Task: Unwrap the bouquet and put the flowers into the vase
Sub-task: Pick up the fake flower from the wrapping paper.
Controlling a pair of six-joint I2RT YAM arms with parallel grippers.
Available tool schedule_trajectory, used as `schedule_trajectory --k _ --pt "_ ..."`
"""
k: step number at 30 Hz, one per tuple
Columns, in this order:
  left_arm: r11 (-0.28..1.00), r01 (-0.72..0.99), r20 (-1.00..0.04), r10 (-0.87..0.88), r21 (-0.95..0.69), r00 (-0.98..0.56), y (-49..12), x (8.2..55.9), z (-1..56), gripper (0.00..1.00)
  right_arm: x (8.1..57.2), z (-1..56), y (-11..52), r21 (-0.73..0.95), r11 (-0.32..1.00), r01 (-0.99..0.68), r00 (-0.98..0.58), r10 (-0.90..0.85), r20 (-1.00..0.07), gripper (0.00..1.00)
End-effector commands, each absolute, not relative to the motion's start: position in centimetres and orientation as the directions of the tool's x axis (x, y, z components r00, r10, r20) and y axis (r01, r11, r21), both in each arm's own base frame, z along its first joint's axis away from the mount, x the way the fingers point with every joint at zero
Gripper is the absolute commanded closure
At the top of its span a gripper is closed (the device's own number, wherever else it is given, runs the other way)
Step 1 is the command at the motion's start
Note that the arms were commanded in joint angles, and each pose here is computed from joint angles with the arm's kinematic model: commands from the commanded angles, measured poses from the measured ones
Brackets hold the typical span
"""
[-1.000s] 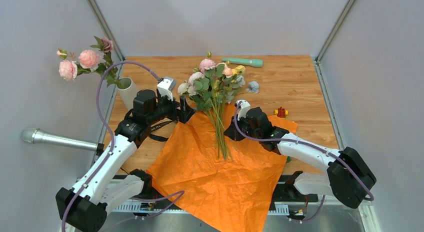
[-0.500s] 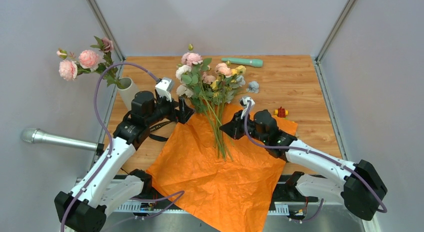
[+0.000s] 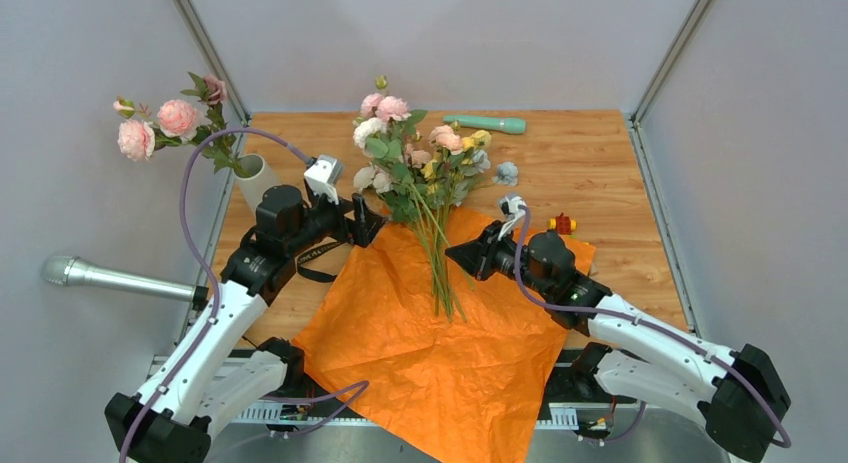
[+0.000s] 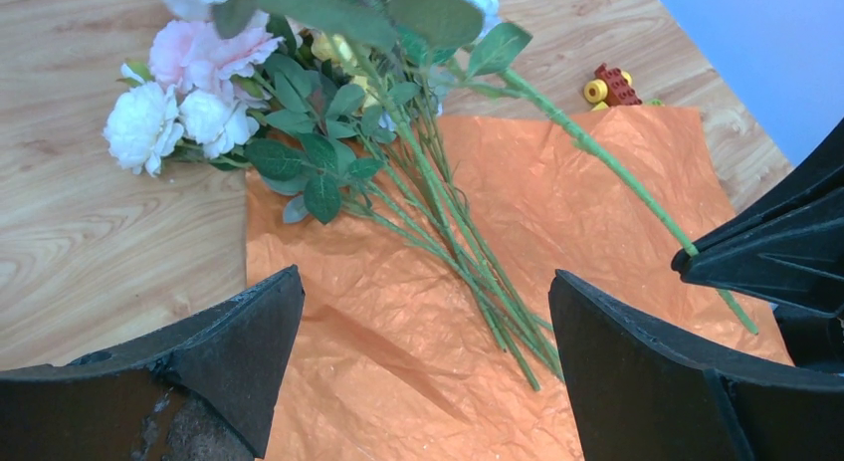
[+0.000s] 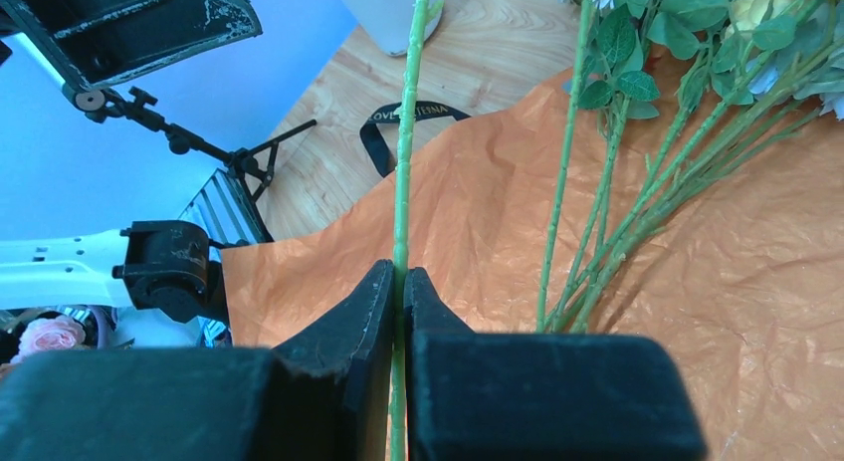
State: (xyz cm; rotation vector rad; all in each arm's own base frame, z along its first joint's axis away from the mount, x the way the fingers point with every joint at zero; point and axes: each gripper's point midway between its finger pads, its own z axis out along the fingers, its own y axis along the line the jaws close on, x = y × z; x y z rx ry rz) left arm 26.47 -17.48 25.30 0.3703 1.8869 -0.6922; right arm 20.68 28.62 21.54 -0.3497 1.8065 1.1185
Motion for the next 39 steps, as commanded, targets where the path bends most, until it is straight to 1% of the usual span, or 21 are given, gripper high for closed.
schedule_trajectory --k 1,3,5,6,7,8,10,15,19,24,32,34,36,37,38,39 --pt "0.797 0.542 -0.938 -0.083 -0.265 -0.336 -16.9 26.8 26.9 0.0 20.7 25.5 28.1 0.561 0.49 -0.667 -0.436 0.353 -0.828 1.0" --pt "0.789 0.532 -0.929 -0.129 -0.307 -0.346 -17.2 26.9 27.0 0.0 20.4 25.5 27.9 0.566 0.481 -0.67 -0.437 0.361 -0.824 1.0" --pt "0.753 0.532 -0.906 -0.208 -0.388 -0.368 -18.0 26.8 27.4 0.0 20.2 25.0 27.8 0.567 0.483 -0.667 -0.441 0.357 -0.823 1.0" --pt "0.717 0.537 -0.888 -0.274 -0.444 -0.369 -18.6 26.8 28.4 0.0 20.2 24.7 27.7 0.569 0.488 -0.662 -0.444 0.356 -0.822 1.0" --pt "0.702 0.526 -0.87 -0.3 -0.48 -0.392 -18.8 26.8 27.9 0.0 20.2 24.4 27.6 0.571 0.492 -0.657 -0.446 0.357 -0.821 1.0" --pt "0.662 0.533 -0.847 -0.362 -0.527 -0.389 -19.3 26.9 28.8 0.0 20.1 24.2 27.5 0.575 0.492 -0.654 -0.449 0.359 -0.818 1.0" --pt "0.603 0.54 -0.809 -0.429 -0.588 -0.402 -20.1 27.0 29.6 0.0 19.9 24.0 27.5 0.578 0.486 -0.656 -0.451 0.362 -0.816 1.0" --pt "0.512 0.546 -0.744 -0.524 -0.664 -0.414 -20.9 27.4 31.2 0.0 19.2 24.1 27.6 0.569 0.464 -0.679 -0.444 0.357 -0.822 1.0" --pt "0.454 0.558 -0.706 -0.575 -0.695 -0.412 -21.1 27.3 32.6 0.0 18.4 24.2 27.7 0.565 0.436 -0.7 -0.441 0.358 -0.823 1.0" --pt "0.392 0.552 -0.657 -0.611 -0.736 -0.442 -21.4 27.1 33.1 0.0 17.1 24.7 28.3 0.546 0.385 -0.744 -0.44 0.332 -0.834 1.0" --pt "0.35 0.541 -0.624 -0.612 -0.765 -0.486 -22.1 27.2 32.7 0.0 15.4 25.6 29.5 0.505 0.318 -0.802 -0.428 0.283 -0.858 1.0" --pt "0.34 0.551 -0.624 -0.612 -0.762 -0.486 -22.2 27.2 32.9 0.05 15.2 25.5 29.9 0.503 0.308 -0.808 -0.433 0.269 -0.86 1.0" --pt "0.343 0.555 -0.63 -0.606 -0.758 -0.485 -22.2 27.1 32.9 0.14 15.2 25.4 30.1 0.502 0.307 -0.809 -0.436 0.261 -0.861 1.0" --pt "0.347 0.559 -0.636 -0.602 -0.753 -0.483 -22.2 27.0 32.9 0.26 15.2 25.4 30.2 0.502 0.307 -0.808 -0.436 0.26 -0.861 1.0" --pt "0.351 0.557 -0.638 -0.597 -0.753 -0.486 -22.2 26.9 32.9 0.31 15.2 25.3 30.3 0.503 0.308 -0.807 -0.438 0.258 -0.861 1.0" --pt "0.357 0.558 -0.643 -0.592 -0.749 -0.485 -22.2 26.9 32.8 0.43 15.2 25.3 30.3 0.503 0.308 -0.807 -0.438 0.258 -0.861 1.0"
